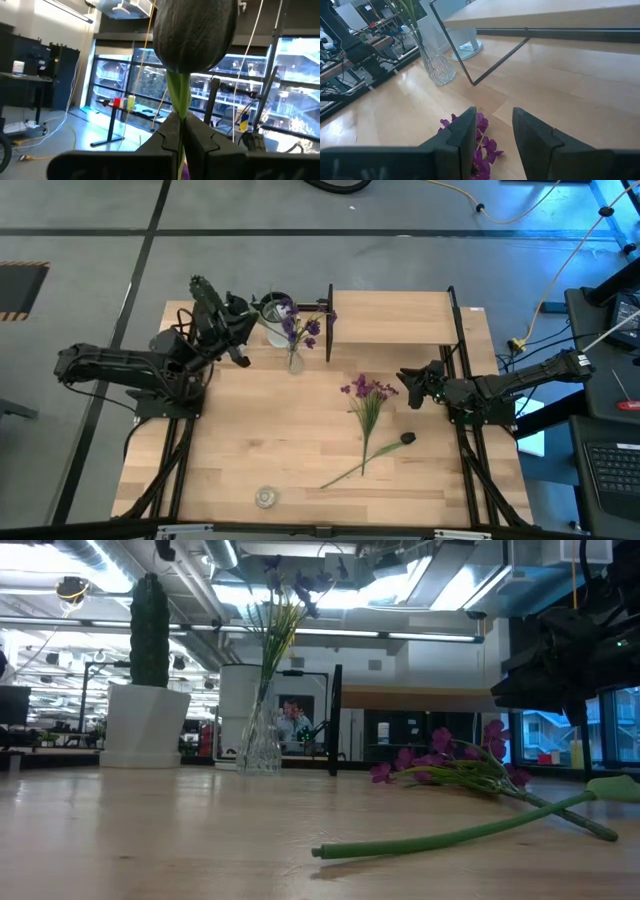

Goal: Pick and place flowers into a vace then onto a shelf
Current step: Put the left black flower into the top transparent vase, then put the top transparent vase with the flowers on the shelf

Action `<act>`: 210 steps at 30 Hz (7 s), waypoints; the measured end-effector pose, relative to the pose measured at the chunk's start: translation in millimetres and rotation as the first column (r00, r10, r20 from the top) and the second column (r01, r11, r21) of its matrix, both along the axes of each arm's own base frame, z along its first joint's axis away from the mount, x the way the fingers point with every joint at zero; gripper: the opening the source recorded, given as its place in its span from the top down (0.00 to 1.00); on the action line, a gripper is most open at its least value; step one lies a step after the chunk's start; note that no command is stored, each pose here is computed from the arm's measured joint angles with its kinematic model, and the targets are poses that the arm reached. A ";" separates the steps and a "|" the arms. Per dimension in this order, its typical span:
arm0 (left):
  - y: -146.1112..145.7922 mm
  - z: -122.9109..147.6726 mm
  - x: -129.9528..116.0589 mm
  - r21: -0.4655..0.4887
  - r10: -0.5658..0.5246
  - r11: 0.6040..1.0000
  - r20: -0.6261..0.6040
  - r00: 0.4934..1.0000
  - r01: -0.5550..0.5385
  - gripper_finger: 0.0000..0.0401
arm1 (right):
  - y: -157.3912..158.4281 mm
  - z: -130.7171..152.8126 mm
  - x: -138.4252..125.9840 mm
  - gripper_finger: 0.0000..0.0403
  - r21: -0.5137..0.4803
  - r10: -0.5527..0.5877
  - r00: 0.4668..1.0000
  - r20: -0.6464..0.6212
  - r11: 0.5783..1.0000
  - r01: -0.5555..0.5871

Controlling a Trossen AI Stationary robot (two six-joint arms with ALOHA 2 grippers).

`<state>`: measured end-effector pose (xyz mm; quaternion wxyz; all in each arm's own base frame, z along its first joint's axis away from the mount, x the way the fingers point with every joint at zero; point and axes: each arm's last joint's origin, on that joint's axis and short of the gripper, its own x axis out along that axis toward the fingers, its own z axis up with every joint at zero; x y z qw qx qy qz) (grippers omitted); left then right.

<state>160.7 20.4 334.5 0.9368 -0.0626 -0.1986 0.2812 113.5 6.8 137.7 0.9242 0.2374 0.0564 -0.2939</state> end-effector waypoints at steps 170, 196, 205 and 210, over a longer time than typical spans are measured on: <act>39.0 -168.4 95.4 -0.229 0.002 0.952 -0.655 0.756 -0.201 0.67 | 0.2 -0.7 -0.1 0.68 -0.002 0.010 1.000 -0.010 1.000 -0.010; 31.3 -70.7 140.9 -0.263 -0.243 0.954 -0.396 0.885 0.144 0.75 | 0.2 -0.7 -0.1 0.68 -0.002 0.010 1.000 -0.010 1.000 -0.010; 49.4 15.0 160.7 -0.114 -0.192 0.981 -0.456 0.869 0.157 0.75 | 0.2 -0.6 -0.1 0.68 -0.002 0.010 1.000 -0.010 1.000 -0.010; 72.4 33.5 176.1 -0.088 -0.209 0.978 -0.443 0.872 0.190 0.75 | 0.2 -0.7 -0.1 0.68 -0.002 0.010 1.000 -0.011 1.000 -0.010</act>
